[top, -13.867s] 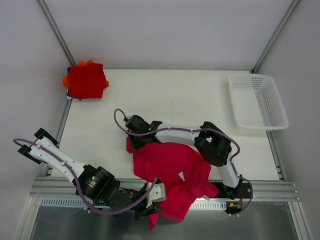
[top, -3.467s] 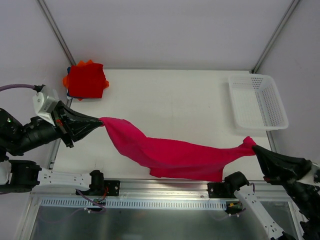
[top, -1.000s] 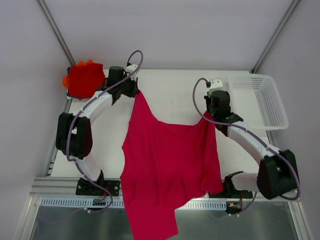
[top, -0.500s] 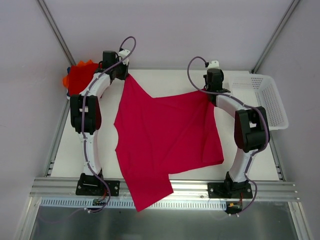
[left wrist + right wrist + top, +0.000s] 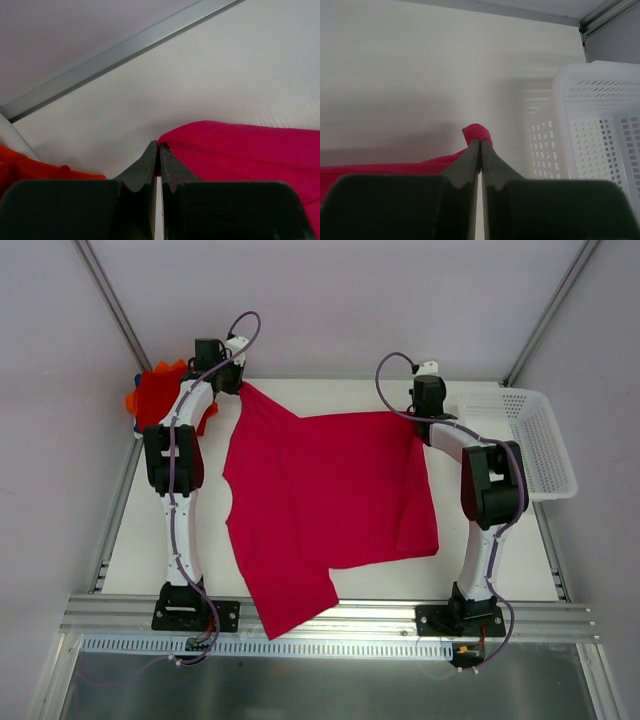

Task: Fold and stack the t-shirts
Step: Flatten the tshirt out

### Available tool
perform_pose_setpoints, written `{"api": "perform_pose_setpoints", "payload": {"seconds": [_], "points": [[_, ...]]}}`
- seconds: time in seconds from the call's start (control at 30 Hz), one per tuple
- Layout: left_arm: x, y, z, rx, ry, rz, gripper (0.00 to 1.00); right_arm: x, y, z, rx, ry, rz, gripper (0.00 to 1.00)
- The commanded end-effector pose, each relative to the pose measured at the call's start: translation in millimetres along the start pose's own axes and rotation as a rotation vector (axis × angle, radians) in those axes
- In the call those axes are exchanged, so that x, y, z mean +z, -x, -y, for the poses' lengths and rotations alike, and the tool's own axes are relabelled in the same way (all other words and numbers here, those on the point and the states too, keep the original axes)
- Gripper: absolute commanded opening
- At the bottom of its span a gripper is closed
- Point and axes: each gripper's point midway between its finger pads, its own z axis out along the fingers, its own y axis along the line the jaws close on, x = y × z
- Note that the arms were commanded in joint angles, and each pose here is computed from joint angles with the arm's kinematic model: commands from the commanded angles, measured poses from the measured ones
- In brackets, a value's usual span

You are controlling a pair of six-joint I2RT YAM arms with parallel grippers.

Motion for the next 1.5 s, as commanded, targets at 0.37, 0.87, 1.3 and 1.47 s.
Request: {"api": "perform_pose_setpoints", "payload": {"seconds": [0.37,0.87,1.3,1.47], "points": [[-75,82,-84,-0.055,0.427,0.165,0.99,-39,78,75,0.019,-0.310,0.033,0.99],[-156,43,129,-0.460,0.137,0.093,0.99,-250,53,-15,0.326,0.387,0.043,0.99],[-170,-109,280,-0.527,-0.101,-0.147,0.96,-288,-87,-19,0.376,0.392,-0.178,0.97],[-184,-124,296,-0.539,-0.156,-0.155,0.96,-300,-103,-14,0.429,0.401,-0.173,0.97]]}}
